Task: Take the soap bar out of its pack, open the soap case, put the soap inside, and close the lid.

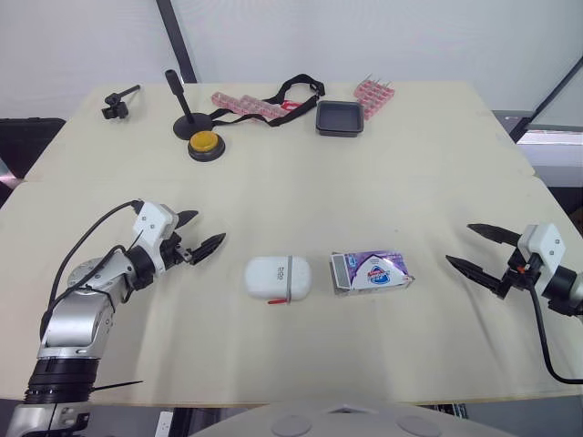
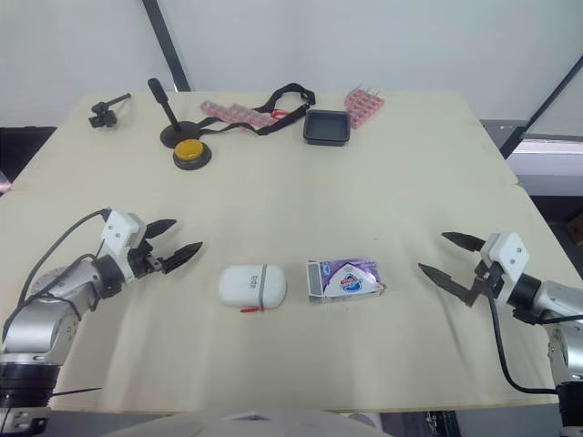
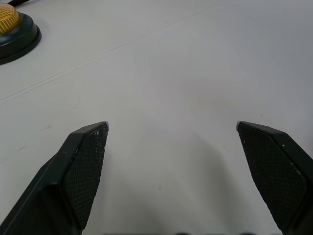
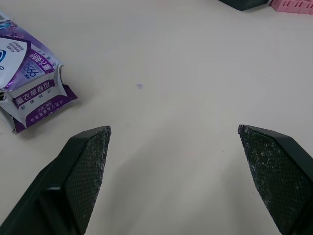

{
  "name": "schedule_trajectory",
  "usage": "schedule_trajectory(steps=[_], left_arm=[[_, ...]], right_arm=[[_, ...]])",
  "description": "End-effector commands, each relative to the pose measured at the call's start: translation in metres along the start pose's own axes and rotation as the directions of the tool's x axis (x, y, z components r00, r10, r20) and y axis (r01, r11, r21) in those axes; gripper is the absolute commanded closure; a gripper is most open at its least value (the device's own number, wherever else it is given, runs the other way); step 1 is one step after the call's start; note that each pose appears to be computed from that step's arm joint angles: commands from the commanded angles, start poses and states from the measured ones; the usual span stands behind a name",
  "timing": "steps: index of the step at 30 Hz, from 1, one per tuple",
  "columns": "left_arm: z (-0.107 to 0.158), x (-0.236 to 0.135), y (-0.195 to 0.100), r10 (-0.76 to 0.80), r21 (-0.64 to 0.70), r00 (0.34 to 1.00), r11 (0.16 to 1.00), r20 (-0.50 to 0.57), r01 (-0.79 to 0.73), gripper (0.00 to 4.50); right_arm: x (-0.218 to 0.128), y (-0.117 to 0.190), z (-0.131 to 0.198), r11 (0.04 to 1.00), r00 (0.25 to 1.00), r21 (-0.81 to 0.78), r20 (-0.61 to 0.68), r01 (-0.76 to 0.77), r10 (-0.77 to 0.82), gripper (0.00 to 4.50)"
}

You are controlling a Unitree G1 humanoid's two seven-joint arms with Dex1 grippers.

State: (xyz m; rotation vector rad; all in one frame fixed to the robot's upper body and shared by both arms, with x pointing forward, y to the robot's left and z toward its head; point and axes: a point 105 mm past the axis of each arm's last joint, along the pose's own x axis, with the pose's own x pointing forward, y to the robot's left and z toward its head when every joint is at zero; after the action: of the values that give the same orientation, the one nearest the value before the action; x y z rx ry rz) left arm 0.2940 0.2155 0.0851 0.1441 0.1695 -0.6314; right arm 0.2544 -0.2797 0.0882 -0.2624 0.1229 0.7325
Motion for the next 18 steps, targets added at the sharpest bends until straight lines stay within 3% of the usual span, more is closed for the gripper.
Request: schedule_trajectory(steps=[1, 18], left_arm=[[0.0101, 0.0002, 0.0009, -0.01, 0.041, 1.0, 0.999, 0.018, 0.009, 0.03], [0.0133, 0.0042, 0.0027, -0.006, 0.015, 0.999, 1.0, 0.046, 0.005, 0.03]], right_arm=[[-0.0069, -0.0094, 0.0081, 0.999, 1.0, -0.039, 0.015, 0.018, -0.018, 0.0], [-0.0105, -0.016, 0.0083, 0.998, 0.999, -0.032, 0.009, 0.051, -0.051, 0.0]])
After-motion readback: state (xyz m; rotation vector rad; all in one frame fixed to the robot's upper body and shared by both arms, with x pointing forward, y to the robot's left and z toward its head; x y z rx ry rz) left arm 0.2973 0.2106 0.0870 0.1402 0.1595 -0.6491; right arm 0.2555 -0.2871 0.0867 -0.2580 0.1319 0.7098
